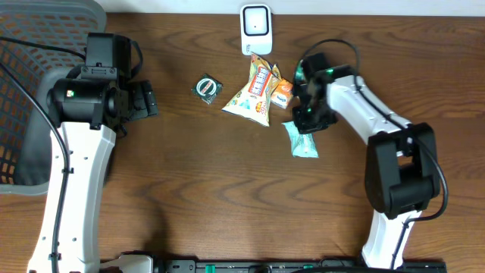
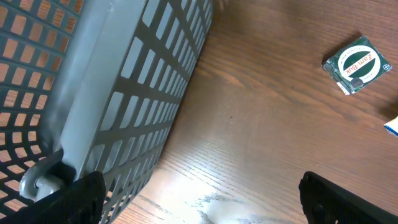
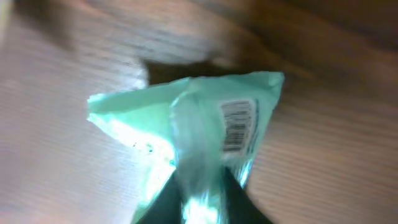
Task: Scan the item barcode
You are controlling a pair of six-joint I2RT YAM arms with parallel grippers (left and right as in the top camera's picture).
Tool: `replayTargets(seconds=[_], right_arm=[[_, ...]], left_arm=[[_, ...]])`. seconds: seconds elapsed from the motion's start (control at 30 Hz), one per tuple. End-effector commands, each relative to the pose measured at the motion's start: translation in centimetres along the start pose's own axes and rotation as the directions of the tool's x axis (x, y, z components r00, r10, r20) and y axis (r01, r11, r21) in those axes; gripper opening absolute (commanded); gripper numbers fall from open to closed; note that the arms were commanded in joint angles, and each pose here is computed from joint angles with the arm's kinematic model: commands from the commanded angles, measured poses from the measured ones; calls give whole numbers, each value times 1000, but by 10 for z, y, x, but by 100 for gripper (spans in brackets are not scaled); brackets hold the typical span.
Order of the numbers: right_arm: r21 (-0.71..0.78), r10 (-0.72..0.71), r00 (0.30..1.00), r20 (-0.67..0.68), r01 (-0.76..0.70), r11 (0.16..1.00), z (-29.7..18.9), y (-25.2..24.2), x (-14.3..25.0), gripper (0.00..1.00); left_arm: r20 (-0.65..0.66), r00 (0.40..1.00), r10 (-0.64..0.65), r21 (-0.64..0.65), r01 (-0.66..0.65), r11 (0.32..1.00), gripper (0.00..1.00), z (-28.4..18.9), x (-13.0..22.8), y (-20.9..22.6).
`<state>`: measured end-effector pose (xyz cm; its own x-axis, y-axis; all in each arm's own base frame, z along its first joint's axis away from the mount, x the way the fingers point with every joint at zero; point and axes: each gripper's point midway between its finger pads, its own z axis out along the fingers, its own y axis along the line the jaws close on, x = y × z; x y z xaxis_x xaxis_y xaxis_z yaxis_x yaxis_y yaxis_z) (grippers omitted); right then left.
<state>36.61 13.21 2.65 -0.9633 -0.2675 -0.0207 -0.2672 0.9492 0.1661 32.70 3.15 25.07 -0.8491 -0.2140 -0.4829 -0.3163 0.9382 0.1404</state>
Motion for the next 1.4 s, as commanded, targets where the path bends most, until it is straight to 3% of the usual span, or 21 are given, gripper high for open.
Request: replayTargets(seconds=[0.0, 0.4, 0.53, 0.63, 0.9, 0.97, 1.1, 1.23, 1.3, 1.37], right_arm=[[-183, -30, 1000, -8, 28, 983, 1, 28, 4, 4], [-164, -122, 992, -10, 119, 979, 43, 54, 24, 1], [-6, -82, 996, -43, 82, 997, 54, 45, 33, 1], [61, -77, 996, -40, 79, 995, 49, 48, 32, 1], [47, -187, 979, 79, 184, 982, 1, 91, 9, 1], [50, -281, 952, 123, 277, 960, -7, 108, 5, 1], [250, -422, 899, 116, 384, 889, -7, 110, 3, 1], [420, -592, 806, 31, 526, 739, -6, 109, 6, 1], [470, -637, 771, 9, 559, 683, -6, 112, 6, 1], [478, -637, 770, 15, 554, 681, -5, 117, 7, 1]], left_arm=[[16, 1000, -15, -15, 15, 1000, 98, -4, -3, 5], [16, 1000, -14, -15, 14, 1000, 98, -4, -3, 5], [16, 1000, -14, -15, 14, 1000, 98, -4, -3, 5], [16, 1000, -14, -15, 14, 1000, 98, -4, -3, 5], [16, 1000, -14, -15, 14, 1000, 98, -4, -3, 5], [16, 1000, -14, -15, 14, 1000, 98, -4, -3, 5], [16, 1000, -15, -15, 15, 1000, 97, -4, -3, 5], [16, 1000, -15, -15, 15, 1000, 98, -4, -3, 5], [16, 1000, -14, -15, 14, 1000, 98, -4, -3, 5], [16, 1000, -14, -15, 14, 1000, 98, -4, -3, 5]])
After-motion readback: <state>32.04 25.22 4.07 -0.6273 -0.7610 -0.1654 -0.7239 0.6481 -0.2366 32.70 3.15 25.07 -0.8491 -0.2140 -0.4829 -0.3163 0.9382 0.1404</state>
